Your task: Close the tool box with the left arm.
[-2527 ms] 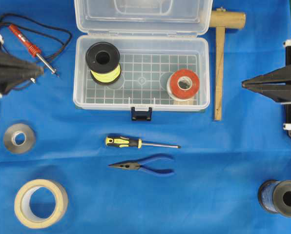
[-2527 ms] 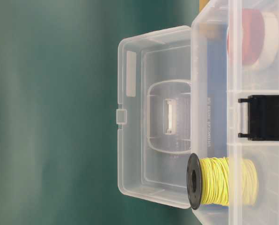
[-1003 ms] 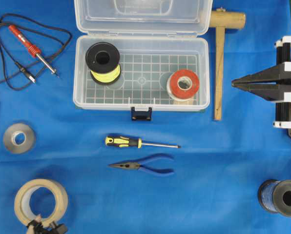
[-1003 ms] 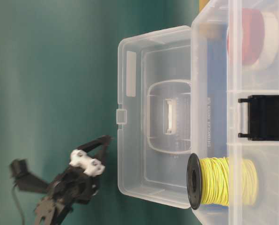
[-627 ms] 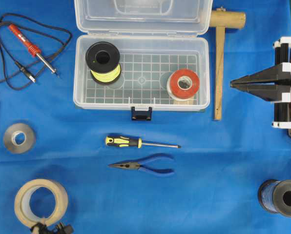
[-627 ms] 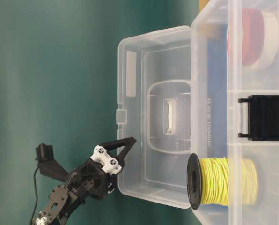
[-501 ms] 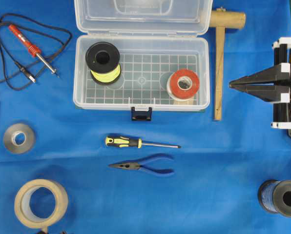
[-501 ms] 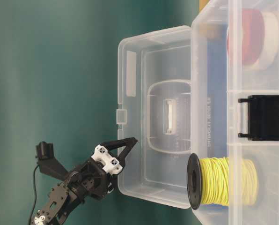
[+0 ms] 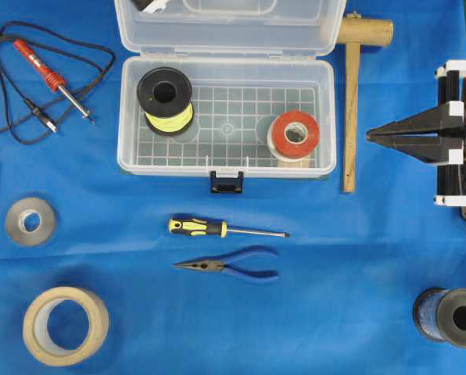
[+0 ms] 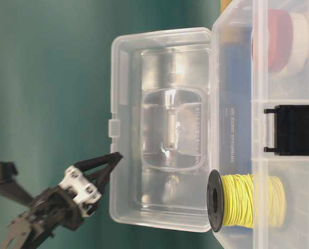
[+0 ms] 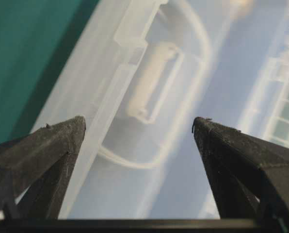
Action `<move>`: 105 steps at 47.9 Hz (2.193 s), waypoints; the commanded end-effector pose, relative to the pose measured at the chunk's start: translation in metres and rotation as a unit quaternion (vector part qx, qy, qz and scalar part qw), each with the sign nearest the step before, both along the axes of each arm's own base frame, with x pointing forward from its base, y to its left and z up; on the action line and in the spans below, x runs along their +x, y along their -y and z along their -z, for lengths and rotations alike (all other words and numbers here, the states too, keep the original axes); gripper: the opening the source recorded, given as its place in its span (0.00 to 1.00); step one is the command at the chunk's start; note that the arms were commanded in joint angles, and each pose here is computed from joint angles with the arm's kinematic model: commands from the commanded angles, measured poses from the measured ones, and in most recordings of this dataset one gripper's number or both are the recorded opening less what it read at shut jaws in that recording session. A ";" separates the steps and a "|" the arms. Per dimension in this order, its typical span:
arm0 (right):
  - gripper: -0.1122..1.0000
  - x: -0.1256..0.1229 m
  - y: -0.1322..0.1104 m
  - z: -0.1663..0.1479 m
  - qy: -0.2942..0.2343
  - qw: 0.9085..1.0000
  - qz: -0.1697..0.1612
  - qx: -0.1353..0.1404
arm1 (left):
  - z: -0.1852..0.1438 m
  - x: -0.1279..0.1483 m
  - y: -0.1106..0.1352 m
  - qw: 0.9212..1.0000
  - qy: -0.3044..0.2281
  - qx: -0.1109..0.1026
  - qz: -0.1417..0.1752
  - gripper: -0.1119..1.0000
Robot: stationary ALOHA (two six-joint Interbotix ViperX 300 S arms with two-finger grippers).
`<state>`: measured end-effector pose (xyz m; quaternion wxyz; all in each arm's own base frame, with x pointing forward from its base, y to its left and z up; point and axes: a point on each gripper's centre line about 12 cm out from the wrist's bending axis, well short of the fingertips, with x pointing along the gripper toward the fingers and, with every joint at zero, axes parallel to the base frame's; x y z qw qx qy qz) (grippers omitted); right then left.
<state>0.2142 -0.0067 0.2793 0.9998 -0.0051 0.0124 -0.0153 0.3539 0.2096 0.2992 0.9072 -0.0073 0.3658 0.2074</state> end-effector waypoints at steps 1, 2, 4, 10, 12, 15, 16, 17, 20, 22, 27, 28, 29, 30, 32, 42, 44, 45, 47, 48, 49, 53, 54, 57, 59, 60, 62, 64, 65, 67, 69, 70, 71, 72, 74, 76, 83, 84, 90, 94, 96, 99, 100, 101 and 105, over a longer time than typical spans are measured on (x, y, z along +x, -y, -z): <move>0.10 0.002 0.000 -0.004 0.007 1.000 0.000 -0.001 | -0.007 0.003 0.033 0.999 0.002 -0.011 0.030 0.94; 0.10 0.002 0.000 -0.004 0.007 1.000 0.000 -0.001 | -0.007 0.003 0.038 0.999 0.003 -0.012 0.033 0.94; 0.10 0.002 0.000 -0.004 0.007 1.000 0.000 -0.001 | -0.009 0.001 0.046 0.999 0.005 -0.014 0.039 0.94; 0.10 0.002 0.000 -0.004 0.008 1.000 0.000 -0.001 | -0.007 -0.004 0.068 0.998 0.007 -0.023 0.057 0.94; 0.10 0.002 0.000 -0.004 0.008 1.000 0.000 -0.001 | -0.005 -0.006 0.079 0.997 0.006 -0.028 0.066 0.94; 0.10 0.002 0.000 -0.004 0.008 1.000 0.000 -0.002 | -0.003 -0.009 0.093 0.996 0.005 -0.035 0.077 0.94; 0.10 0.002 0.000 -0.004 0.008 1.000 0.000 -0.001 | -0.002 -0.009 0.098 0.996 0.005 -0.037 0.081 0.94; 0.10 0.002 0.000 -0.004 0.008 1.000 0.001 -0.001 | -0.002 -0.010 0.103 0.996 0.006 -0.040 0.085 0.94; 0.10 0.002 0.000 -0.004 0.008 1.000 0.000 -0.001 | 0.000 -0.011 0.118 0.994 0.007 -0.049 0.097 0.94; 0.10 0.002 0.000 -0.004 0.008 1.000 0.000 -0.001 | 0.002 -0.012 0.130 0.993 0.006 -0.055 0.108 0.94; 0.10 0.002 0.000 -0.004 0.008 1.000 0.001 -0.001 | 0.007 -0.015 0.167 0.987 0.003 -0.073 0.142 0.94; 0.10 0.002 0.000 -0.004 0.008 1.000 0.000 -0.001 | 0.008 -0.016 0.173 0.986 0.002 -0.076 0.148 0.94; 0.10 0.002 0.000 -0.004 0.008 1.000 0.000 -0.002 | 0.009 -0.017 0.179 0.985 0.001 -0.080 0.153 0.94; 0.10 0.002 0.000 -0.004 0.008 1.000 0.000 -0.002 | 0.009 -0.018 0.185 0.984 0.001 -0.084 0.157 0.94; 0.10 0.002 0.000 -0.004 0.007 1.000 0.000 -0.001 | 0.011 -0.021 0.197 0.982 -0.001 -0.092 0.167 0.94; 0.10 0.002 0.000 -0.004 0.005 1.000 0.001 0.000 | 0.018 -0.031 0.236 0.974 -0.024 -0.143 0.175 0.94; 0.10 0.002 0.000 -0.004 0.005 1.000 0.001 -0.001 | 0.014 -0.031 0.239 0.973 -0.019 -0.147 0.175 0.94; 0.10 0.002 0.000 -0.004 0.005 1.000 0.000 -0.002 | 0.012 -0.031 0.239 0.973 -0.016 -0.147 0.175 0.94; 0.10 0.002 0.000 -0.004 0.005 1.000 0.000 -0.002 | 0.007 -0.032 0.239 0.974 -0.009 -0.144 0.178 0.94; 0.10 0.002 0.000 -0.004 0.005 1.000 0.001 -0.001 | 0.003 -0.032 0.239 0.974 -0.004 -0.141 0.180 0.94; 0.10 0.002 0.000 -0.004 0.005 1.000 0.001 -0.001 | 0.000 -0.033 0.238 0.974 0.001 -0.139 0.181 0.94; 0.10 0.002 0.000 -0.004 0.005 1.000 0.001 -0.001 | -0.015 -0.041 0.237 0.973 0.030 -0.124 0.194 0.94; 0.10 0.002 0.000 -0.004 0.005 1.000 0.000 -0.001 | -0.020 -0.044 0.236 0.972 0.040 -0.119 0.197 0.94; 0.10 0.001 0.000 -0.004 0.006 1.000 0.000 -0.001 | -0.029 -0.051 0.234 0.970 0.073 -0.105 0.207 0.94; 0.10 0.001 0.000 -0.004 0.006 1.000 0.000 0.000 | -0.033 -0.057 0.232 0.968 0.095 -0.094 0.212 0.94; 0.10 0.001 0.000 -0.005 0.007 1.000 0.000 0.000 | -0.036 -0.060 0.232 0.967 0.107 -0.088 0.216 0.94; 0.10 0.001 0.000 -0.005 0.007 1.000 0.001 0.000 | -0.042 -0.069 0.228 0.963 0.137 -0.073 0.220 0.94; 0.10 0.001 0.000 -0.005 0.007 1.000 0.001 -0.001 | -0.045 -0.077 0.226 0.960 0.158 -0.061 0.224 0.94; 0.10 0.001 0.000 -0.005 0.008 1.000 0.000 0.000 | -0.047 -0.081 0.225 0.958 0.169 -0.056 0.225 0.94; 0.10 0.001 0.000 -0.006 0.008 1.000 0.000 -0.002 | -0.050 -0.091 0.223 0.954 0.190 -0.045 0.227 0.94; 0.10 0.001 0.000 -0.006 0.009 1.000 0.000 -0.001 | -0.053 -0.100 0.221 0.950 0.212 -0.036 0.228 0.94; 0.10 0.001 0.000 -0.006 0.010 1.000 0.000 -0.001 | -0.052 -0.105 0.221 0.948 0.221 -0.034 0.227 0.94; 0.10 0.001 0.000 -0.006 0.010 1.000 0.001 -0.001 | -0.052 -0.109 0.220 0.946 0.231 -0.030 0.227 0.94; 0.10 0.001 0.000 -0.006 0.010 1.000 0.000 -0.001 | -0.052 -0.114 0.219 0.943 0.241 -0.027 0.226 0.94; 0.10 0.000 0.000 -0.007 0.011 1.000 0.000 -0.001 | -0.050 -0.123 0.218 0.939 0.260 -0.022 0.224 0.94; 0.10 0.000 0.000 -0.007 0.013 1.000 0.001 -0.001 | -0.046 -0.131 0.217 0.935 0.275 -0.019 0.223 0.94; 0.10 -0.001 0.000 -0.009 0.016 1.000 -0.001 -0.004 | -0.020 -0.157 0.212 0.926 0.312 -0.011 0.212 0.94; 0.10 -0.001 0.000 -0.009 0.016 1.000 -0.001 -0.005 | -0.015 -0.160 0.211 0.926 0.315 -0.010 0.211 0.94; 0.10 -0.001 0.000 -0.010 0.018 1.000 -0.001 -0.009 | 0.012 -0.178 0.209 0.921 0.334 -0.009 0.202 0.94; 0.10 -0.001 -0.001 -0.010 0.019 1.000 -0.002 -0.009 | 0.032 -0.189 0.209 0.919 0.339 -0.011 0.200 0.94; 0.10 -0.001 0.000 -0.009 0.017 1.000 -0.001 -0.008 | 0.040 -0.193 0.209 0.919 0.340 -0.013 0.199 0.94; 0.10 -0.001 0.000 -0.009 0.017 1.000 -0.001 -0.009 | 0.051 -0.198 0.209 0.920 0.339 -0.016 0.198 0.94; 0.10 -0.001 0.000 -0.009 0.017 1.000 -0.002 -0.008 | 0.057 -0.200 0.209 0.920 0.338 -0.018 0.198 0.94; 0.10 -0.001 -0.001 -0.009 0.017 1.000 -0.002 -0.009 | 0.060 -0.201 0.209 0.920 0.338 -0.020 0.196 0.94; 0.10 -0.001 0.000 -0.008 0.015 1.000 -0.001 -0.009 | 0.070 -0.204 0.209 0.922 0.334 -0.028 0.193 0.94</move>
